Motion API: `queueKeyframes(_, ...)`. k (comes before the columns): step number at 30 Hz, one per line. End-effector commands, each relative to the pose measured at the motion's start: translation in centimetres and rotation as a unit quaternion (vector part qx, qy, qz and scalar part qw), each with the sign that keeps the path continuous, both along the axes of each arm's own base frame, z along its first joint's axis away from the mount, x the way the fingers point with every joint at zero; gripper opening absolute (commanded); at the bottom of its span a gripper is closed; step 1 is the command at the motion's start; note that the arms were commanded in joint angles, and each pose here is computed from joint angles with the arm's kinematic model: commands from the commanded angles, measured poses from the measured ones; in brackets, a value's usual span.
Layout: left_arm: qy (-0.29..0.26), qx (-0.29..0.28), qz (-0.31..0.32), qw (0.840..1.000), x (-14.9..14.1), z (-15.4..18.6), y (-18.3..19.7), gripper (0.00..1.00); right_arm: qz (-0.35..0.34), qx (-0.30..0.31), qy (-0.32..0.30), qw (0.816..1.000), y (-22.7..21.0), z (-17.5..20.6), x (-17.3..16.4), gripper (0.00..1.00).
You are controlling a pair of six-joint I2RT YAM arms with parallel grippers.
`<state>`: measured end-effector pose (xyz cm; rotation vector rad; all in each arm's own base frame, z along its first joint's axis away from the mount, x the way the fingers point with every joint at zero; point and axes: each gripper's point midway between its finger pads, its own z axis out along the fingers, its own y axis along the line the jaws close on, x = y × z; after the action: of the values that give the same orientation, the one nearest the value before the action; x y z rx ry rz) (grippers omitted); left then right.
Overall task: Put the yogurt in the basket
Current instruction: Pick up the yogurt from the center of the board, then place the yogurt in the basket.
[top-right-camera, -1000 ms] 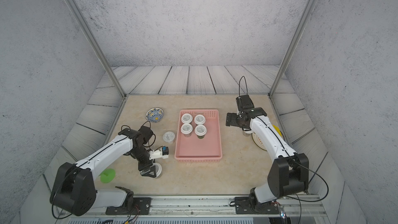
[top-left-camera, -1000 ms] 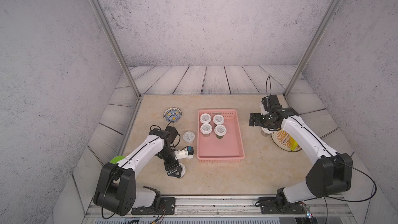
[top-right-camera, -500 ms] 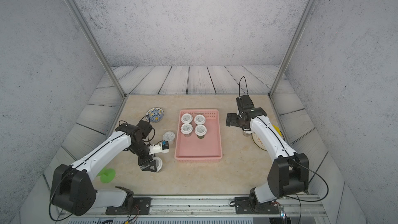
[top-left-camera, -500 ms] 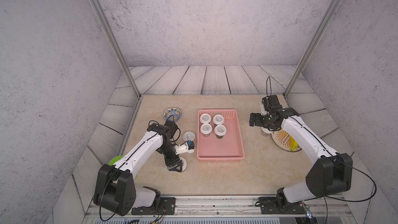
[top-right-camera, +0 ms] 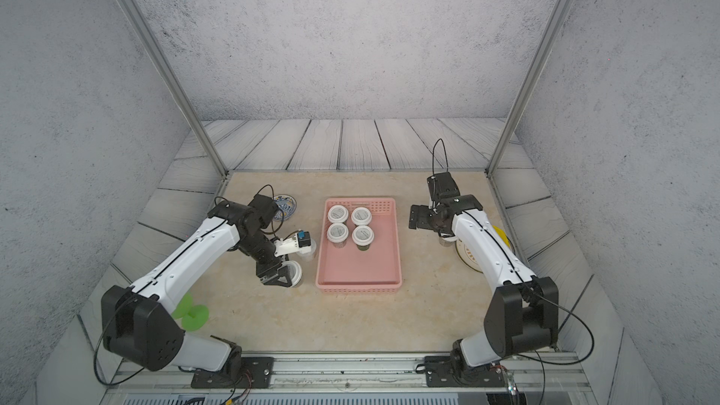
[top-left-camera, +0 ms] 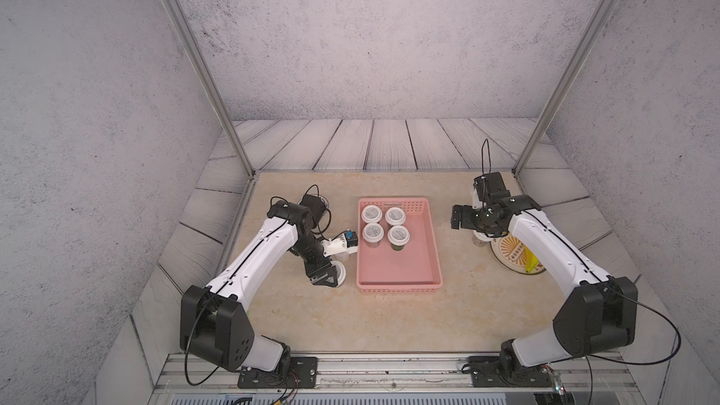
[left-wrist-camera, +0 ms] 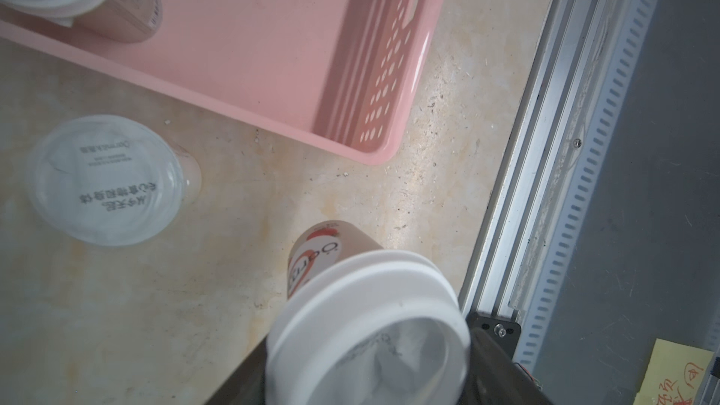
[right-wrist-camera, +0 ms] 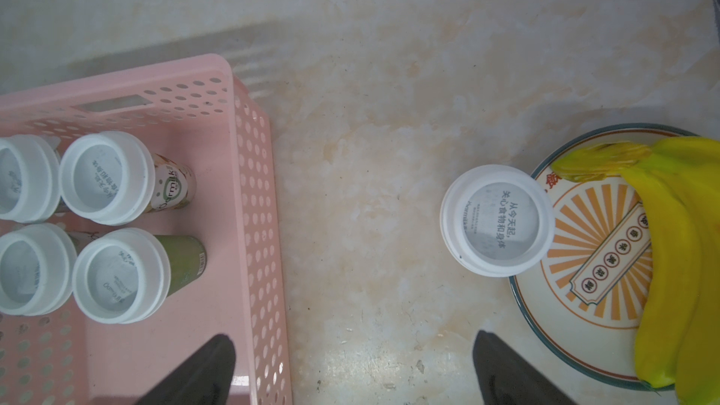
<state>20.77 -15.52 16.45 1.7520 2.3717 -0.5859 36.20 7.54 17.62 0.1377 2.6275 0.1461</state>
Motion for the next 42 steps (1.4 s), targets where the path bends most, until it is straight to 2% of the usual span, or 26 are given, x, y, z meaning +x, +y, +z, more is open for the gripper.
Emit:
queueKeyframes(1, 0.01, -0.011, -0.006, 1.0, 0.0, 1.2, -1.2, 0.7, -0.009, 0.001, -0.005, 1.0, -0.4, 0.7, -0.8, 1.0)
queueKeyframes(9, 0.007, -0.014, -0.025, 1.0, 2.0, 3.3, -4.8, 0.68, -0.014, -0.001, -0.007, 1.0, -0.7, 1.1, -1.4, 1.0)
queueKeyframes(18, 0.005, -0.012, -0.047, 0.999, 4.3, 3.3, -9.0, 0.66, -0.022, -0.006, -0.024, 0.999, -1.3, 1.6, -2.1, 1.0)
queueKeyframes(30, 0.017, 0.008, -0.054, 0.998, 6.4, 1.0, -12.9, 0.64, -0.023, -0.011, -0.027, 0.999, -1.7, 1.6, -2.8, 1.0)
queueKeyframes(42, 0.039, 0.068, -0.039, 0.996, 7.8, -3.6, -12.9, 0.59, -0.023, -0.008, -0.028, 0.999, -1.9, 1.5, -2.8, 1.0)
